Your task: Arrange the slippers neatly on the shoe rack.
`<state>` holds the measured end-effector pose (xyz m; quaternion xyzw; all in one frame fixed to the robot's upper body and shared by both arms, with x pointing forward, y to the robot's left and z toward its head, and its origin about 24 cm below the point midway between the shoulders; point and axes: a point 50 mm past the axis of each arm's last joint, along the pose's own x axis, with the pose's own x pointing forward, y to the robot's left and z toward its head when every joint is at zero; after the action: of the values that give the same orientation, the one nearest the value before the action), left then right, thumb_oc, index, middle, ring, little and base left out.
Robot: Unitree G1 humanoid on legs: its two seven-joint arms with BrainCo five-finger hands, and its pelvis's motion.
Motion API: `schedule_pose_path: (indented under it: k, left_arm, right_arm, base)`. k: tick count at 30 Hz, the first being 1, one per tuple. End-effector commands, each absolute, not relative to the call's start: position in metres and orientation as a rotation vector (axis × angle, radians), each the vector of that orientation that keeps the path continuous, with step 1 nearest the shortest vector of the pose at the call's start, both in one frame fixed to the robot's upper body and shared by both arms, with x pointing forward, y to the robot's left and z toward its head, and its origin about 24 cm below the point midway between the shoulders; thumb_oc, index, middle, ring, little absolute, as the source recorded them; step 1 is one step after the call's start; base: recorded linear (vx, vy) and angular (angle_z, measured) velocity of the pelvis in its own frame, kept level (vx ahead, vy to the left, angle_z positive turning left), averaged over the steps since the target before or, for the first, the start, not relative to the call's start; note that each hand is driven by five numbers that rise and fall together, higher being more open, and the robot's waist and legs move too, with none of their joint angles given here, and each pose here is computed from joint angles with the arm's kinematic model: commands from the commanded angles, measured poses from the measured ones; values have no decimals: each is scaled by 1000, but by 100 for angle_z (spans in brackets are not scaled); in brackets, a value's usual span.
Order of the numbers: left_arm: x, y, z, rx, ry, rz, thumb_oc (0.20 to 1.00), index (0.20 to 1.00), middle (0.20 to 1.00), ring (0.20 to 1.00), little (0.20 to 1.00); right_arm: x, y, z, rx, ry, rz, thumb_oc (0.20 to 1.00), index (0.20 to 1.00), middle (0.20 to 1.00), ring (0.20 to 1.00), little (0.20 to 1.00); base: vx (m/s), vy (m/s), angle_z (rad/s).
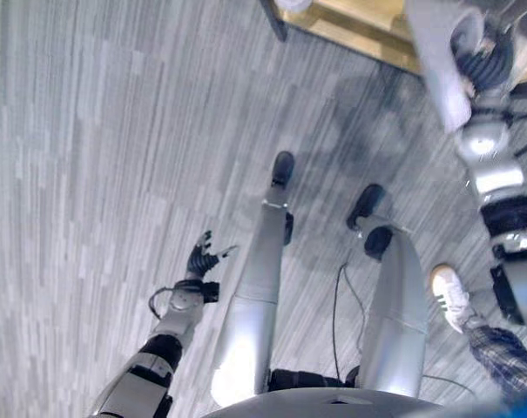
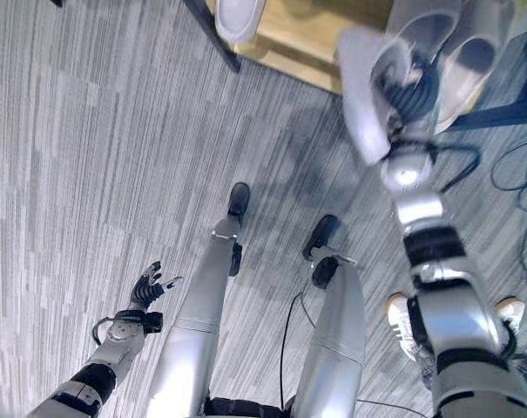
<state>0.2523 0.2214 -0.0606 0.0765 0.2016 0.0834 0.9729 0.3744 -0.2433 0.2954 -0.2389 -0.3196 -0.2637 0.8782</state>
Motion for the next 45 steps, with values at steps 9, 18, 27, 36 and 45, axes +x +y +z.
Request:
schedule_pose_path:
  k: [9,18,27,36,45]
  left_arm:
    - [233,225,-69,158,433,154,1000,1000,1000,1000,1000]
    - [237,228,-59,189,381,128,1000,1000,1000,1000,1000]
    - [232,238,-59,228,380,126,1000,1000,1000,1000,1000]
    - [227,249,-56,236,366,159,1000,1000,1000,1000,1000]
    - [226,253,-54,267,353,168,1000,1000,1000,1000,1000]
  right_arm:
    - [350,-285,362,-822,-779,-800,200,200,200,200,200]
    - [321,-291,426,-934,-917,-971,200,200,200,200,200]
    - [294,-287,464,-1072,-1039,-1091,200,200,200,200,200]
    - [273,-272,494,-1224,-1145,-1170,200,200,200,200,200]
    - [264,-267,506,-1224,-1201,-1196,200,200,200,200,200]
  base:
    - [67,12,10]
    - [74,9,11]
    - [51,1,2]
    - [22,1,2]
    - [0,0,0]
